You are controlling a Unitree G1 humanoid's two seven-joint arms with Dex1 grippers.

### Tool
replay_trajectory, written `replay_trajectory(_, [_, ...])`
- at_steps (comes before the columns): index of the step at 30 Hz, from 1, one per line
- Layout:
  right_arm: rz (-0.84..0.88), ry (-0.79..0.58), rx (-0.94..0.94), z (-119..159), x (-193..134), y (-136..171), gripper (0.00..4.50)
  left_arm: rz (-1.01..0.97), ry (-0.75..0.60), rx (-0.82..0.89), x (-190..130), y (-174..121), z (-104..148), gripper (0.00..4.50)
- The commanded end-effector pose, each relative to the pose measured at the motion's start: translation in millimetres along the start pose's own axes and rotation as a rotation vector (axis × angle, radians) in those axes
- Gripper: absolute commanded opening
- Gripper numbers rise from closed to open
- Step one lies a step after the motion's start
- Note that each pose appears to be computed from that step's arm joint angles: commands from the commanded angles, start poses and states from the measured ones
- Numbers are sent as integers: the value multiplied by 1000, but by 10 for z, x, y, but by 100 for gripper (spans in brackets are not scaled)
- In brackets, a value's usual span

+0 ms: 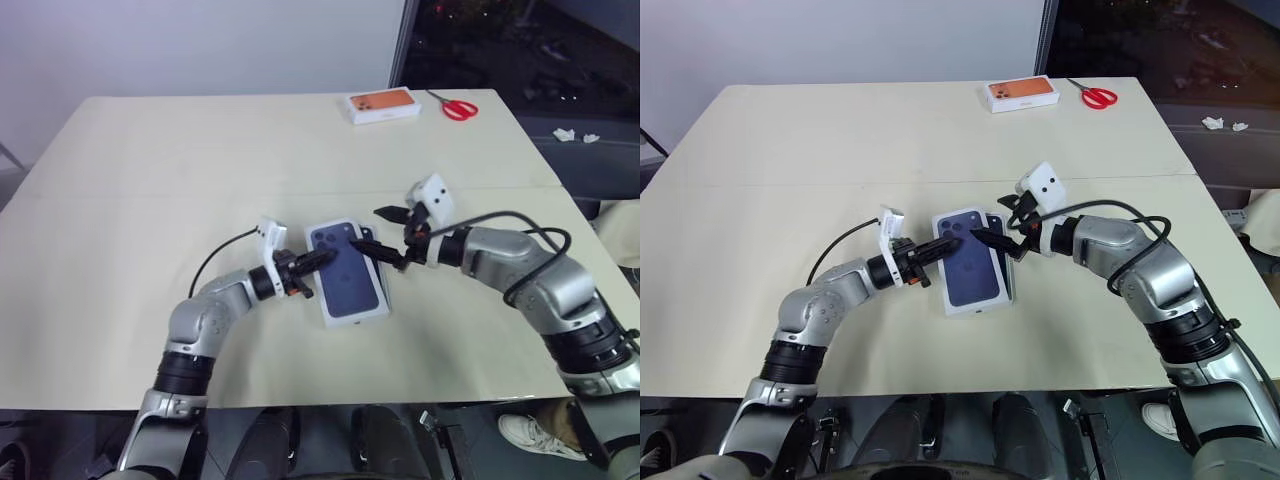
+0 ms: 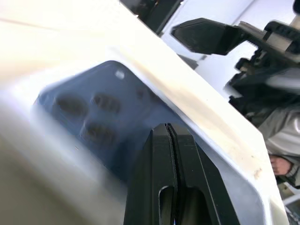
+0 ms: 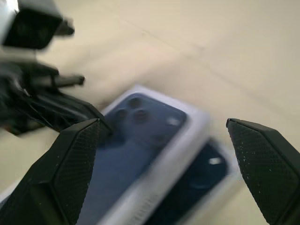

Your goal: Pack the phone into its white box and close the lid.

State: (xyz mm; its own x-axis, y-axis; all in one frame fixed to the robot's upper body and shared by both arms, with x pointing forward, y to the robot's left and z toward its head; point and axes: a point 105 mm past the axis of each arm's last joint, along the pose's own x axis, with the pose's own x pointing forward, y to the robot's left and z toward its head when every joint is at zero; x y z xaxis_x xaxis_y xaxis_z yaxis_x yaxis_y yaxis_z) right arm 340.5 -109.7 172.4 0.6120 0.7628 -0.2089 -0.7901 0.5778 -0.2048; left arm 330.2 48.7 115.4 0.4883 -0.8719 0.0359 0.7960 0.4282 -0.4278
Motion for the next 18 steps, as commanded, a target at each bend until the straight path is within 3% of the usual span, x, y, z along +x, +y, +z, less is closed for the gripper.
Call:
replay_trajectory(1, [-11, -42, -102, 104, 26, -12, 450, -10, -19, 50, -49, -27, 107, 4])
replay_trajectory(4, [-16, -37, -114, 50, 33, -17, 367, 22, -5, 85, -265, 3, 164, 0])
replay_trajectory(11, [-32, 13, -221, -74, -49, -94, 27, 69, 106, 140, -617, 2, 68, 0])
replay_trajectory(12, [-43, 20, -227, -90, -65, -125, 5, 68, 138, 133, -658, -2, 5, 0])
replay_trajectory(18, [-25, 137, -382, -370, -147, -133, 5, 89, 175, 151, -528, 60, -171, 0])
